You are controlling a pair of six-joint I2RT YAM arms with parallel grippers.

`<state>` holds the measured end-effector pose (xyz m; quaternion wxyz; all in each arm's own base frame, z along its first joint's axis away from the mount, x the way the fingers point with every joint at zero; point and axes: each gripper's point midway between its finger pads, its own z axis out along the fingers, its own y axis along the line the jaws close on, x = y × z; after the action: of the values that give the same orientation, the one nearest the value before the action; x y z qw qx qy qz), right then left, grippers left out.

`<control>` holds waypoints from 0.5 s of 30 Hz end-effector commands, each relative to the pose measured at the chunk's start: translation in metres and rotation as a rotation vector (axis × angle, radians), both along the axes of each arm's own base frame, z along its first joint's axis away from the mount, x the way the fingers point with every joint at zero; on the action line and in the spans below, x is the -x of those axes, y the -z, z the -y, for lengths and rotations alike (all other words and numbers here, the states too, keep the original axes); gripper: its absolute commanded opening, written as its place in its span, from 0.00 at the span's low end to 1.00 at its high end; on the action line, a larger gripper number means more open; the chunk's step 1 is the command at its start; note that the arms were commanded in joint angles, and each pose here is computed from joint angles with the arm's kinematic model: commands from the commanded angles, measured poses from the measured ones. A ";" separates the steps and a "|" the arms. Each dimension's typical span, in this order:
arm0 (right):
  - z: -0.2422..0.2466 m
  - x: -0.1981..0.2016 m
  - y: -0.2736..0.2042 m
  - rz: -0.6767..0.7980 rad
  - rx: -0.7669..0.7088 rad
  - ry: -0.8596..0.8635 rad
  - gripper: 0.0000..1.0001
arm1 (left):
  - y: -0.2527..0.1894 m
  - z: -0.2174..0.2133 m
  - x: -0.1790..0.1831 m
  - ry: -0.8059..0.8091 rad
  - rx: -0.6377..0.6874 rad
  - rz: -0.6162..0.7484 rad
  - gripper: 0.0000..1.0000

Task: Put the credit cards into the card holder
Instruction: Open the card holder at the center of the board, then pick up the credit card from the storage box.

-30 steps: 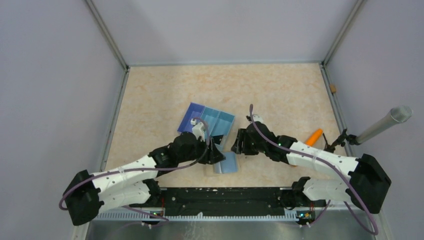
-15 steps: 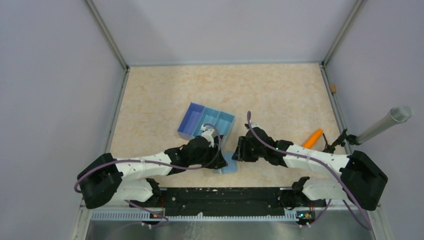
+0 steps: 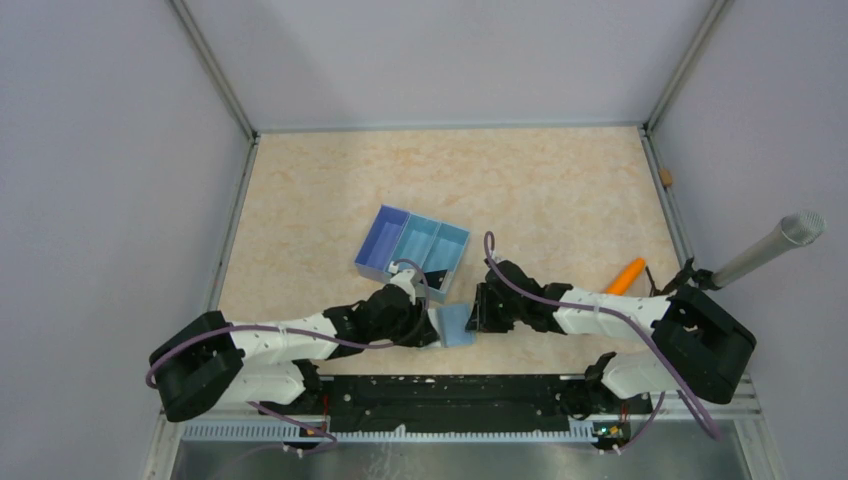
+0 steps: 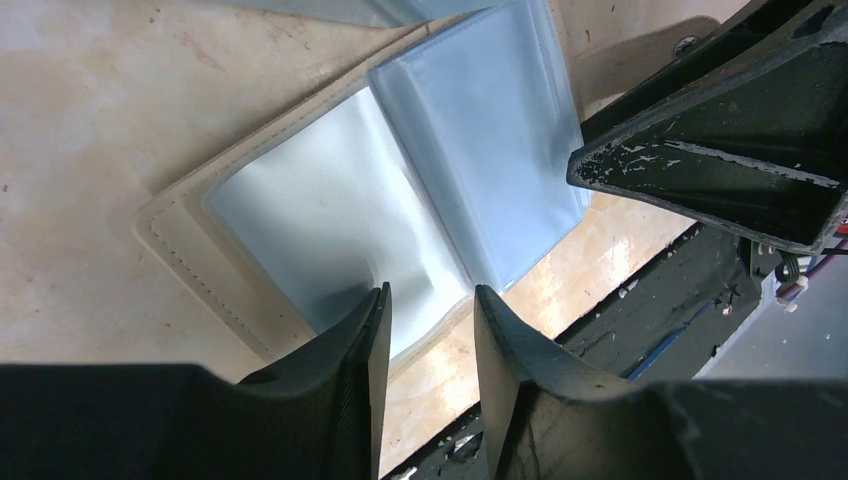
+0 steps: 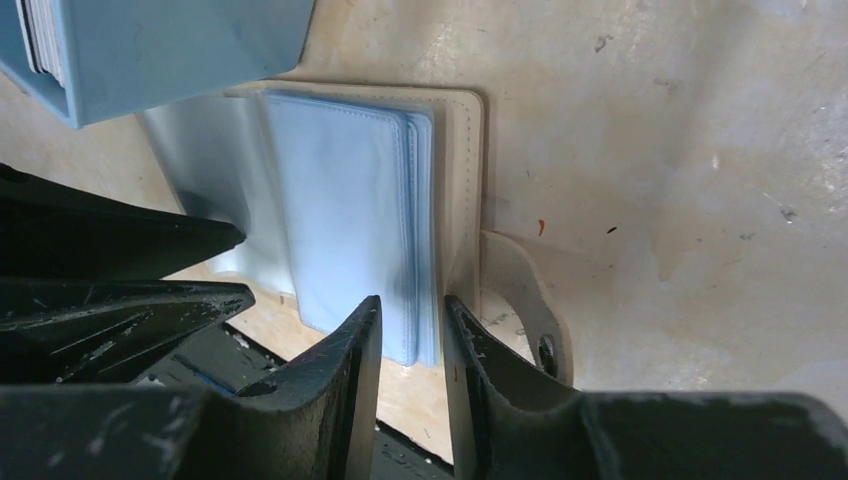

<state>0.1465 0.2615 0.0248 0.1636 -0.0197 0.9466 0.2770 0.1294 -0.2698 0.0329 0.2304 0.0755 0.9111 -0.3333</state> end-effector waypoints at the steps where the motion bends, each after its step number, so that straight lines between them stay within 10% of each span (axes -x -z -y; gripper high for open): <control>1: -0.005 0.002 0.004 -0.009 -0.020 0.008 0.27 | 0.012 -0.014 -0.003 -0.052 -0.044 0.012 0.39; 15: 0.020 0.005 0.030 -0.052 0.144 0.077 0.10 | -0.017 -0.018 -0.010 -0.064 -0.052 0.064 0.47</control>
<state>0.1486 0.2635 0.0181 0.1606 0.0043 0.9499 0.2681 0.1311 -0.2602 0.0333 0.2427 0.0571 0.9121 -0.3253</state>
